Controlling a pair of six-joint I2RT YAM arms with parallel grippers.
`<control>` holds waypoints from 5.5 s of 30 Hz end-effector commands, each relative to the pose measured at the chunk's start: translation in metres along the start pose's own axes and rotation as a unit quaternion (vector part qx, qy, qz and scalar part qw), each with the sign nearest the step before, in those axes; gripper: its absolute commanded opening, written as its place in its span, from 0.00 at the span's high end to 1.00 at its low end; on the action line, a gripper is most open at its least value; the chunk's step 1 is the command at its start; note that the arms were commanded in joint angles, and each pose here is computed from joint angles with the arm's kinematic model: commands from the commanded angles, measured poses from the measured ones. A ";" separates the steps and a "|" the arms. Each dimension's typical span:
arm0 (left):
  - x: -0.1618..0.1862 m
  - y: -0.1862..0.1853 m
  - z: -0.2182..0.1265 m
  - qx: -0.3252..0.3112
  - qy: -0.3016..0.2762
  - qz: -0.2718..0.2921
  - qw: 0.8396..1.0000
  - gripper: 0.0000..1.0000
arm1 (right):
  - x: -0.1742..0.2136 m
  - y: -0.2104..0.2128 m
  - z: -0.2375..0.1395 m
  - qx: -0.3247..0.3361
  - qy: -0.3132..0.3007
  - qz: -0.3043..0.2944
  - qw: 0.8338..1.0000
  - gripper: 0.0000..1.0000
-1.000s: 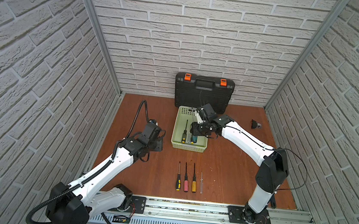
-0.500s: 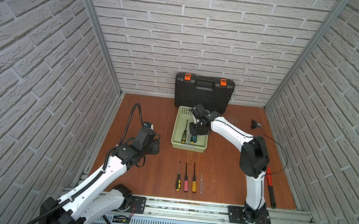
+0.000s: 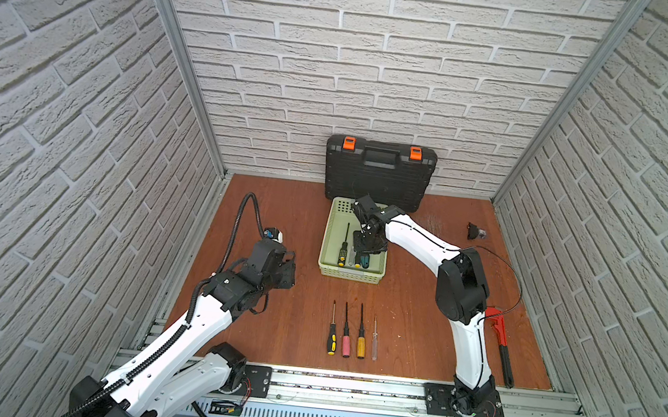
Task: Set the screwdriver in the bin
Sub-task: 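Lower the screwdriver into the basket and open the right gripper, then withdraw the right gripper from the basket while the left gripper moves toward the screwdrivers, then lower the left gripper onto the black-yellow screwdriver handle and close it, then lift the black-yellow screwdriver with the left gripper and carry it over the basket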
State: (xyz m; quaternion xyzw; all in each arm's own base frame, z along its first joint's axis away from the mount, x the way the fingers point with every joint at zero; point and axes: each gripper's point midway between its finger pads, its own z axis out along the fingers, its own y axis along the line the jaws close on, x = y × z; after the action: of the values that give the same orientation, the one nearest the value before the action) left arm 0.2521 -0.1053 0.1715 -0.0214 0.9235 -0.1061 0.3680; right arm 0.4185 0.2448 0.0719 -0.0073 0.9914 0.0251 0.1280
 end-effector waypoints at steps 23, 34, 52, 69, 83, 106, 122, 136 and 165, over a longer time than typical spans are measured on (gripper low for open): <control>-0.014 0.000 -0.013 0.012 -0.043 -0.003 0.999 0.41 | 0.010 -0.016 0.027 0.048 0.030 0.037 0.998 0.68; -0.016 0.000 -0.015 0.011 -0.045 0.001 0.999 0.41 | 0.005 -0.010 0.015 0.029 0.018 0.032 0.999 0.61; 0.001 -0.057 -0.005 0.110 0.093 0.013 0.990 0.41 | -0.016 0.021 -0.087 -0.059 -0.124 -0.023 0.990 0.59; 0.073 -0.100 0.012 0.080 0.230 0.085 0.966 0.44 | 0.030 0.043 -0.138 -0.164 -0.203 -0.082 0.962 0.60; 0.151 -0.124 0.027 0.065 0.319 0.118 0.938 0.45 | 0.070 0.019 -0.146 -0.155 -0.218 -0.107 0.958 0.60; 0.218 -0.119 0.040 0.016 0.387 0.101 0.916 0.49 | 0.088 0.006 -0.123 -0.135 -0.191 -0.100 0.967 0.59; 0.234 -0.121 0.047 0.016 0.407 0.091 0.909 0.81 | 0.086 0.006 -0.124 -0.132 -0.195 -0.099 0.967 0.59; 0.181 -0.103 -0.019 0.006 0.373 0.101 0.922 0.94 | 0.070 0.009 -0.136 -0.125 -0.218 -0.104 0.962 0.59; -0.038 -0.123 0.152 -0.005 0.324 0.133 0.936 0.93 | 0.093 0.000 -0.120 -0.132 -0.188 -0.104 0.968 0.59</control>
State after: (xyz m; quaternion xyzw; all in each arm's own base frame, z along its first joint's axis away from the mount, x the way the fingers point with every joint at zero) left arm 0.3827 -0.2611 0.1206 0.1181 0.9854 -0.0929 0.0796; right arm 0.2994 0.2388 0.1632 -0.1280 0.9341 0.1329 0.3056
